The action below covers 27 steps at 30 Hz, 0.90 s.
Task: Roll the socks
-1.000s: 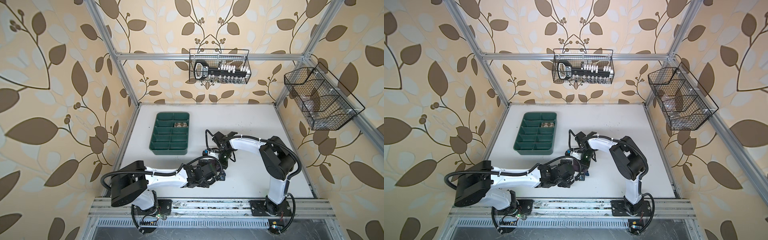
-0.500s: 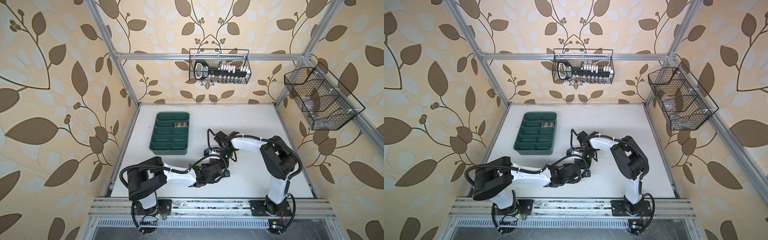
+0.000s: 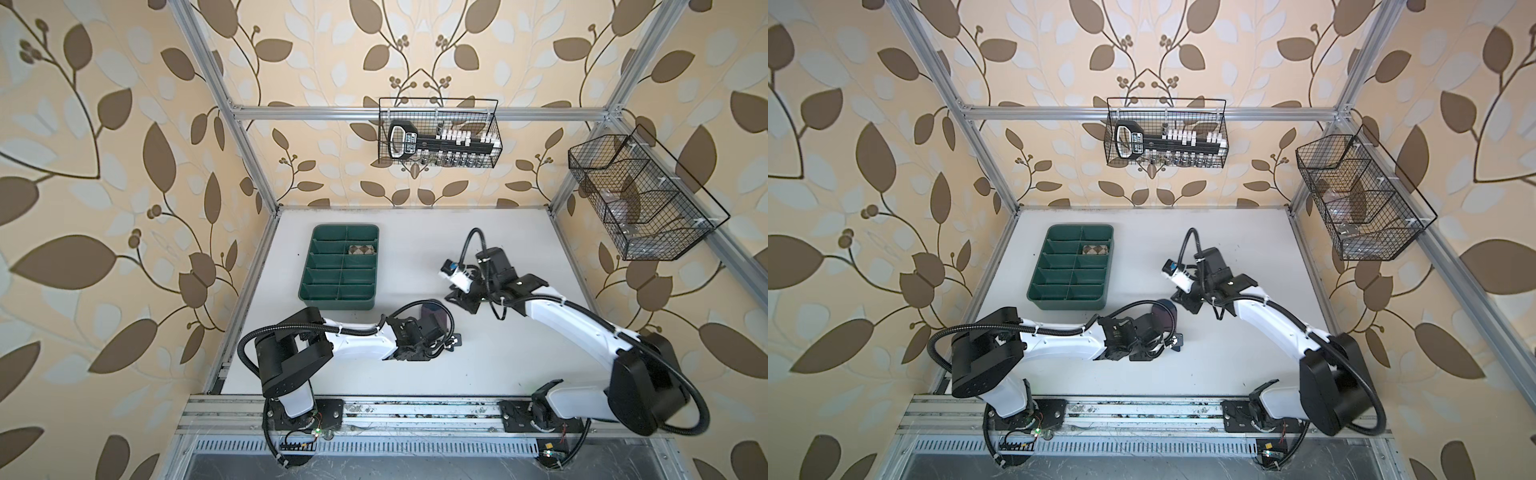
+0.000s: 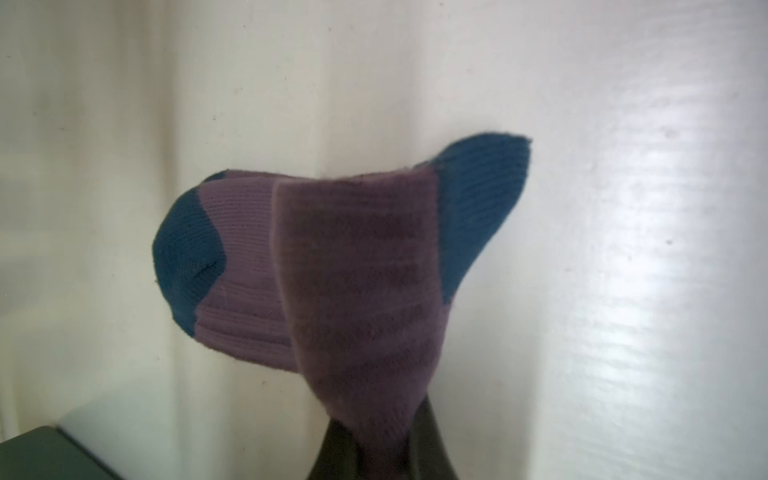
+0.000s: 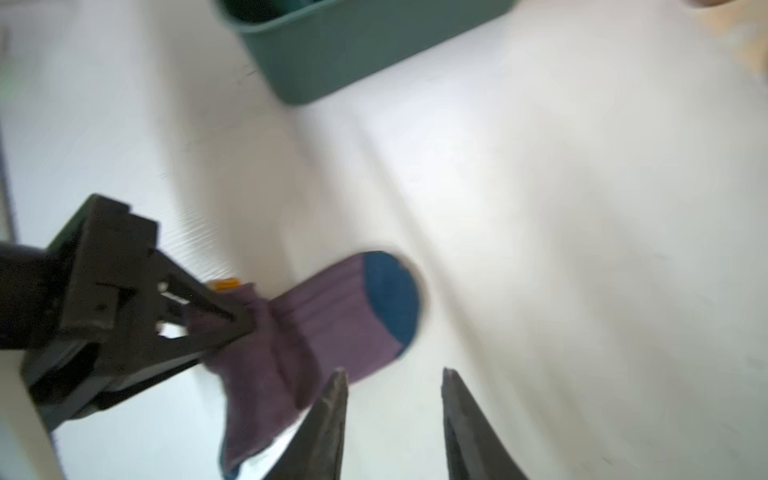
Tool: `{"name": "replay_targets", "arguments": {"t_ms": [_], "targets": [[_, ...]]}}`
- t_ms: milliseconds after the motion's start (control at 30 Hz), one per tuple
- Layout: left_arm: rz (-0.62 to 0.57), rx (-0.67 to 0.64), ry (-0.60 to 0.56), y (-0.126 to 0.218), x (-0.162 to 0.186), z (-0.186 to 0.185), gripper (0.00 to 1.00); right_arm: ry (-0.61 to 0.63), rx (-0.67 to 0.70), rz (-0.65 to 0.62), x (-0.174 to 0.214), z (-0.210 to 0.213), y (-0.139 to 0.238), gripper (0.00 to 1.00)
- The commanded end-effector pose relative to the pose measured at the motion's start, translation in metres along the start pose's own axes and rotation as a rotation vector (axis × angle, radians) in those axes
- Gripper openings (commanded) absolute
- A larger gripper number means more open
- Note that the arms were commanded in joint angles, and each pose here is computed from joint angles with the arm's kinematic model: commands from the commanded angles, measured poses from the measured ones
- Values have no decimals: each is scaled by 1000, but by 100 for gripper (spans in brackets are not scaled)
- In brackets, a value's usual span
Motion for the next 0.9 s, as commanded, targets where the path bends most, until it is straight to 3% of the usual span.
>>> {"name": "replay_targets", "arguments": {"t_ms": [0, 133, 233, 300, 467, 633, 733, 867], "targets": [[50, 318, 28, 1, 17, -35, 0, -143, 262, -246, -29, -39, 48, 39], [64, 467, 121, 0, 18, -26, 1, -102, 363, -537, -45, -27, 124, 42], [59, 571, 203, 0, 18, -20, 4, 73, 274, -666, -42, 15, 160, 44], [51, 649, 261, -1, 17, -15, 5, 226, 222, -674, -31, 43, 164, 44], [91, 779, 362, -13, 19, -7, 7, 496, 226, -451, 4, 77, 121, 45], [116, 791, 420, -23, 21, 2, 8, 834, 318, -150, 47, 108, 54, 49], [108, 796, 435, -25, 21, 4, 8, 877, 301, -36, 64, 113, 17, 49], [101, 803, 445, -26, 20, 5, 8, 904, 256, 23, 80, 114, -22, 49]]}}
Point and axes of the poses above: each gripper's point midway between its finger pads, its own y axis back along the fingers, its own z axis along the line the jaws close on, x = y × z, the point moved 2 cm from there along y, back along the fingers, and after that the axes turned 9 degrees about -y, right-handed, at the moved point
